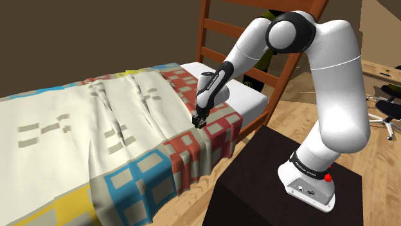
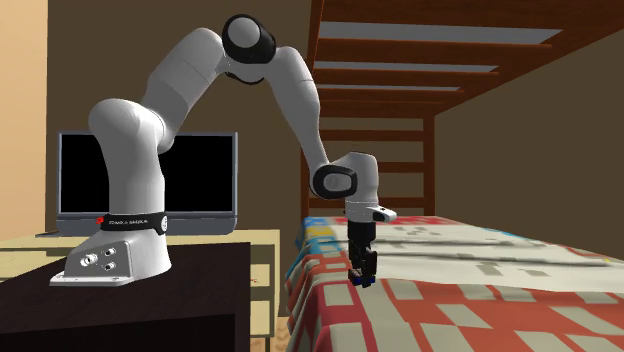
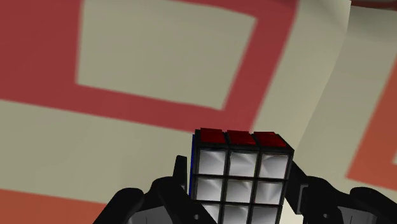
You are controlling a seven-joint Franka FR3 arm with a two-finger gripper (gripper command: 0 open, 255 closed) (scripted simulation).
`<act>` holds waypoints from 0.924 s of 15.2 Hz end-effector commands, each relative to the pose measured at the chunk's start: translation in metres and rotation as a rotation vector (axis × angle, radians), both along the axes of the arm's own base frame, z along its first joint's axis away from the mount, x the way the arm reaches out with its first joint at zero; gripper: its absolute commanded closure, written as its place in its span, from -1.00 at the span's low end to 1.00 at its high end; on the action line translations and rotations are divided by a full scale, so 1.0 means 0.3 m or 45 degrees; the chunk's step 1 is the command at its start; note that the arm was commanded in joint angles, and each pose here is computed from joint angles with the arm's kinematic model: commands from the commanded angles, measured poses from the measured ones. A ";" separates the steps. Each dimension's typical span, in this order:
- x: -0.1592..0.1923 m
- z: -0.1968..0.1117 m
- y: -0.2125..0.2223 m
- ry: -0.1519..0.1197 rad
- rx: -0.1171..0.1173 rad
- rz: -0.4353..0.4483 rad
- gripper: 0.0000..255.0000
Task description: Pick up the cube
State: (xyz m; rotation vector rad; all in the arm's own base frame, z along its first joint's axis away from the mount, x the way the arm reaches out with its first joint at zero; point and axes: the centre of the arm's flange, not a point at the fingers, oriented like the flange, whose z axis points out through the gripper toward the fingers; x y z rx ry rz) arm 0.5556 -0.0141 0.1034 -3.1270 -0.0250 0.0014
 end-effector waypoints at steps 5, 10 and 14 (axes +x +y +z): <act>-0.001 0.016 -0.001 0.001 -0.001 -0.001 1.00; -0.001 0.104 -0.001 0.001 -0.001 -0.001 1.00; -0.001 0.175 -0.001 0.001 -0.001 -0.001 1.00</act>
